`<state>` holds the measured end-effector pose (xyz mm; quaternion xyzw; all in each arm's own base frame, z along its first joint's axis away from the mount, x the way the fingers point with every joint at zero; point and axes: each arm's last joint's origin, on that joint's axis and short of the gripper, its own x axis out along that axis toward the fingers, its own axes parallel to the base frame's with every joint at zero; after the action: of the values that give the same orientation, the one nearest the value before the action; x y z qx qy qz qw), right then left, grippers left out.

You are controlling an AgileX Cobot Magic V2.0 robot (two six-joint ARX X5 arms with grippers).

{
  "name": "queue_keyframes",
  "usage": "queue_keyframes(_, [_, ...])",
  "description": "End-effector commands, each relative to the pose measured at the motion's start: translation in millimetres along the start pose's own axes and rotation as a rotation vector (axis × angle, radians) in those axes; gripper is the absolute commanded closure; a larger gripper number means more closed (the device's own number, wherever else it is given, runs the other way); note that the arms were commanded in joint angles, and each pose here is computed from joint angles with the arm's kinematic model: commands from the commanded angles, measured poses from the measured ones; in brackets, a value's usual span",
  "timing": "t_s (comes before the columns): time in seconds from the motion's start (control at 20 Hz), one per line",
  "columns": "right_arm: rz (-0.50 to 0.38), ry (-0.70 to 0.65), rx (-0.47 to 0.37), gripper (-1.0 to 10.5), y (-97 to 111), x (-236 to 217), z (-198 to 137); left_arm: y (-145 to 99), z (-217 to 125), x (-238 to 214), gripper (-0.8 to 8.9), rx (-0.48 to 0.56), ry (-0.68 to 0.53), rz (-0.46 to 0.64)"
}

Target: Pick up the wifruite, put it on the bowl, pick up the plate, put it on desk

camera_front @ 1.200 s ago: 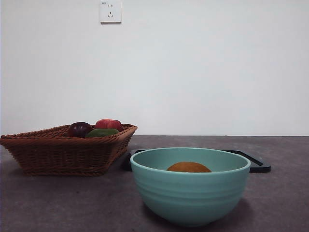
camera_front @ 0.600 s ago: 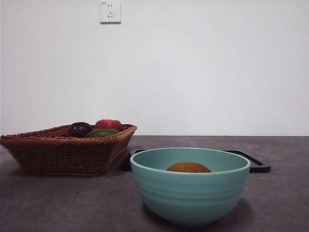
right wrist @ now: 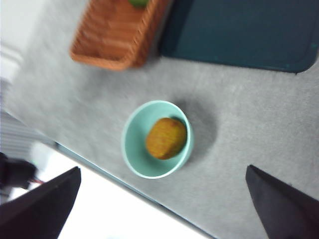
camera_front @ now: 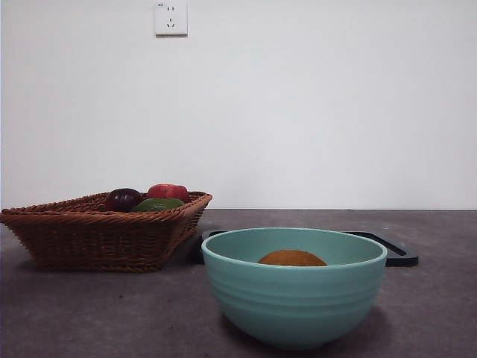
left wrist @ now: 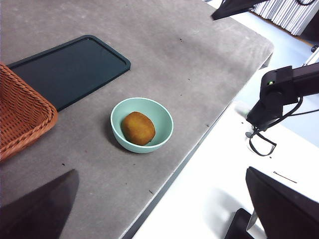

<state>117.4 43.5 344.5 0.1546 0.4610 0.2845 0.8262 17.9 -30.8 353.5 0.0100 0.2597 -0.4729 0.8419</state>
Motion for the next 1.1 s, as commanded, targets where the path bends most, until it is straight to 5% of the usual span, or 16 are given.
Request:
queue_keyframes(0.05, [-0.021,0.026,-0.075,3.6,8,13,16,-2,7,-4,2.84,0.007,-0.050,-0.023])
queue_keyframes(0.4, [-0.184,0.240,-0.203,3.6,26,90,34,-3,9,-4,2.85,0.011,-0.075,-0.028])
queue_keyframes(1.1, [-0.296,0.593,-0.210,3.6,-2,195,32,-3,12,-4,2.84,0.014,-0.103,-0.033])
